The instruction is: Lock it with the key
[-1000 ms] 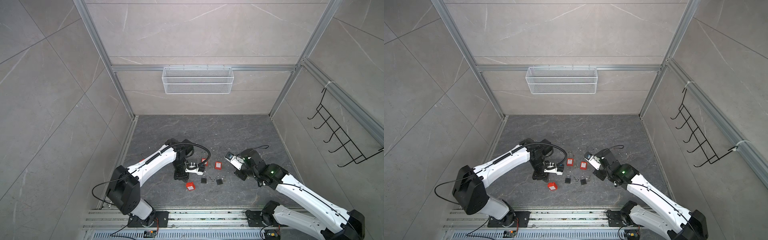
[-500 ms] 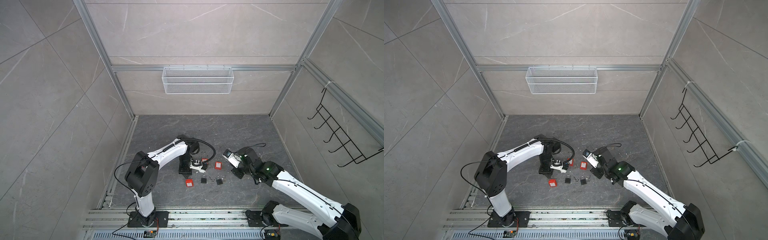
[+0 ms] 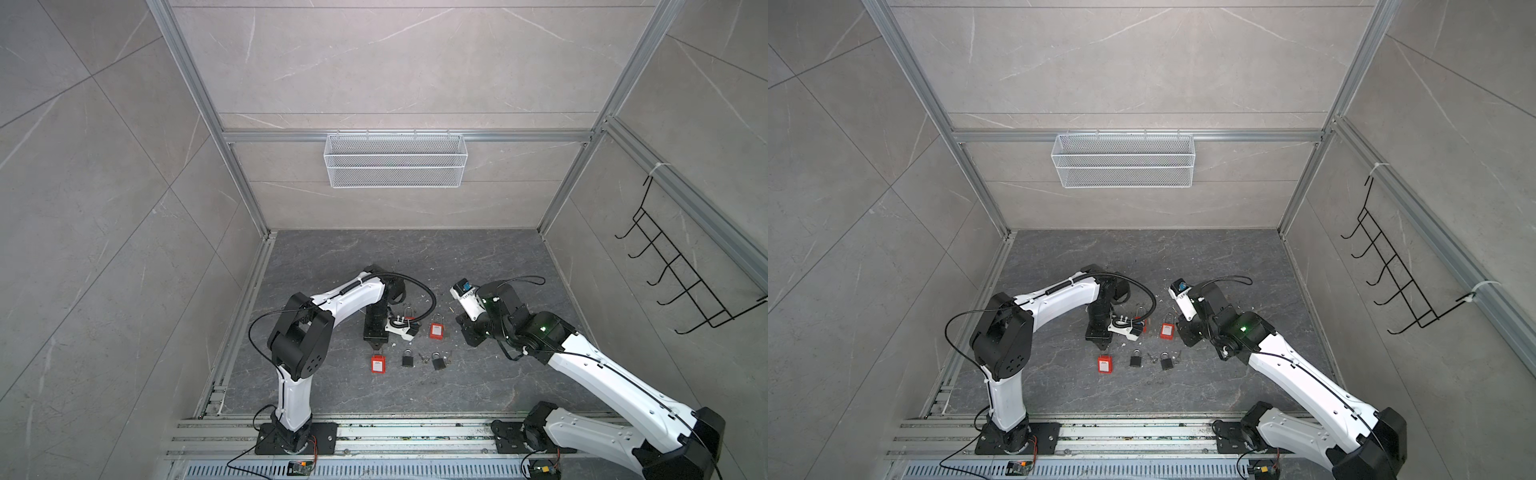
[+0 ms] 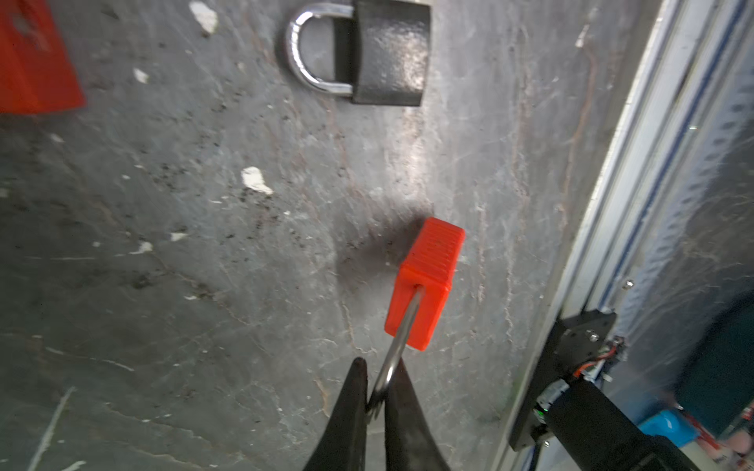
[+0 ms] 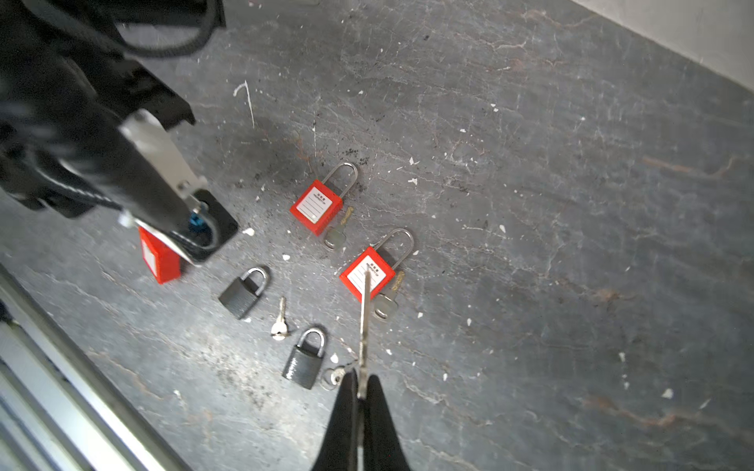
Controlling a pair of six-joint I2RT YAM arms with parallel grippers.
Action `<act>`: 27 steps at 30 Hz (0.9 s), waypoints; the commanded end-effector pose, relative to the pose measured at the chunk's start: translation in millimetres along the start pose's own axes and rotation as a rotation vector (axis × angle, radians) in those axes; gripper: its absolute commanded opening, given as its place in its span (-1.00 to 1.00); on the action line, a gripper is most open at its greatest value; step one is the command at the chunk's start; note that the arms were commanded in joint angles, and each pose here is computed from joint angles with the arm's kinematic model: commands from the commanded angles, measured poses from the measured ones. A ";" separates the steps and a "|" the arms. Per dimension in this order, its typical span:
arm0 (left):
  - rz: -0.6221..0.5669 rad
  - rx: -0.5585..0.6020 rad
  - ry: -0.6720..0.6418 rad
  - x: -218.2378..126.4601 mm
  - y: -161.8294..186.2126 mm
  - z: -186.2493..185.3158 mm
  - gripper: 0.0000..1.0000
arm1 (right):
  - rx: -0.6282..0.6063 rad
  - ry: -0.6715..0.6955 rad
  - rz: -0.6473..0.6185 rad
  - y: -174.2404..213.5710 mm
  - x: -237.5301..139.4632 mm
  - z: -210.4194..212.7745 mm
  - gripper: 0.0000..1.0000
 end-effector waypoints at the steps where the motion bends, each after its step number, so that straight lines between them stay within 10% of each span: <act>1: -0.016 0.018 -0.057 1.7 -7.5 16.1 -0.70 | 0.208 -0.022 0.025 -3.4 -9.0 2.2 -1.00; 10: -0.107 -0.073 -0.108 8.2 -9.8 34.7 -0.66 | 0.562 -0.152 0.070 20.5 1.6 18.2 -1.00; 17: -0.355 -0.198 -0.204 -19.4 8.8 33.6 -0.61 | 0.609 -0.150 0.143 33.0 18.8 42.1 -1.00; 27: -0.908 -0.688 -0.416 -81.7 95.9 19.0 -0.60 | 0.607 -0.203 0.339 21.8 84.0 103.6 -1.00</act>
Point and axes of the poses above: each gripper's point midway between its finger pads, its own x axis out along the fingers, its own z axis along the line the jaws close on, y = z × x, the point moved 7 cm from there along -x, back along the fingers
